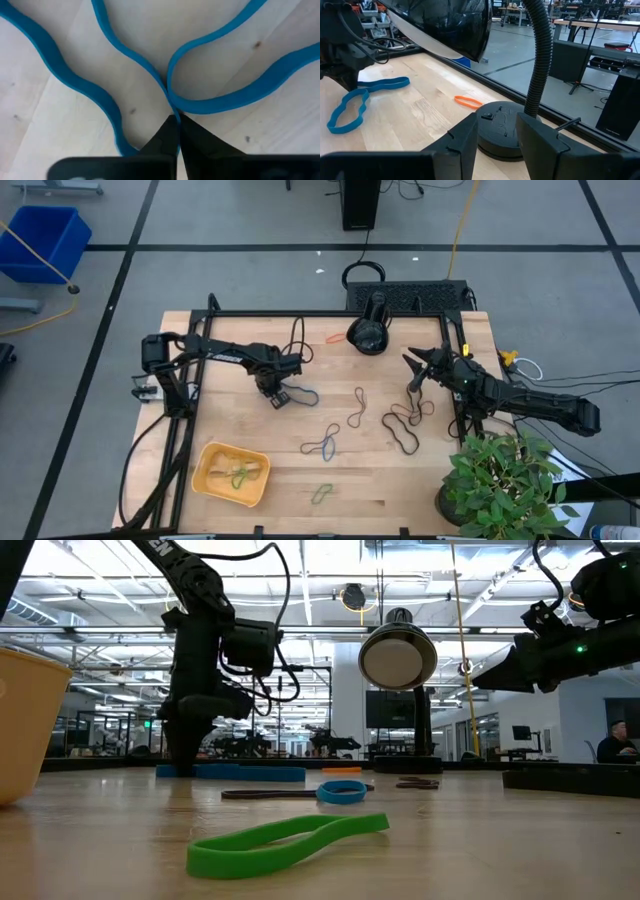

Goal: Pick and place rubber bands into bin
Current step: Put the left blue rubberband into the yellow bin

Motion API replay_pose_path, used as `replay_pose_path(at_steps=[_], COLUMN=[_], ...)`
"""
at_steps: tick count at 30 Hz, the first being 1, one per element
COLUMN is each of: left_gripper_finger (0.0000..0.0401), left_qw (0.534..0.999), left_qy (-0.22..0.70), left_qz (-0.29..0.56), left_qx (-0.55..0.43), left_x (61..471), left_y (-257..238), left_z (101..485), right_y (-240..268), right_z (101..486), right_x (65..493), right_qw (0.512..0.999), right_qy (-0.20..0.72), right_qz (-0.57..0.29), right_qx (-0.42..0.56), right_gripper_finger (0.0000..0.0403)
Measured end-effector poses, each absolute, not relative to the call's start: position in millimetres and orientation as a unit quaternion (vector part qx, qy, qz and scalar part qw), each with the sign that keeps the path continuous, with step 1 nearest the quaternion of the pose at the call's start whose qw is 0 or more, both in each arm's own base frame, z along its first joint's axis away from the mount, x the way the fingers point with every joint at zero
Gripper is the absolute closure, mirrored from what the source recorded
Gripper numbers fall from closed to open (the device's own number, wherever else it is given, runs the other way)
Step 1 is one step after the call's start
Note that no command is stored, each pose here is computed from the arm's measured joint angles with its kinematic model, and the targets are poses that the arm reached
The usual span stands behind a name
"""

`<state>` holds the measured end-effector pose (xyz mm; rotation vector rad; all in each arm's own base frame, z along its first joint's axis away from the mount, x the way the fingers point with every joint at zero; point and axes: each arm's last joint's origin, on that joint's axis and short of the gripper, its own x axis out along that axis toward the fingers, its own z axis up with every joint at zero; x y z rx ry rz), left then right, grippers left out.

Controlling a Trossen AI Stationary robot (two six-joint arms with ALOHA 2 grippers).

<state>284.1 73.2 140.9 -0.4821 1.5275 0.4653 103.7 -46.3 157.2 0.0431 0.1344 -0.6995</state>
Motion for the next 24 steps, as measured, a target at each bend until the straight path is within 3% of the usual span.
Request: replay_pose_path(at_steps=[13,24], left_gripper_finger=[0.0395,0.0394], left_qw=[0.673,0.763], left_qy=[0.683,0.575], left_qz=[0.200,0.197], left_qx=[-0.202,-0.220], left_x=[270,234], left_y=[58,41], left_z=[170,247], right_y=[-46,-46], right_z=[157,157], right_x=[104,104], right_qw=[0.937,0.938], right_qy=[0.065,0.064], right_qz=[-0.341,-0.341], right_qx=[0.023,0.023], right_gripper_finger=[0.0273,0.0273])
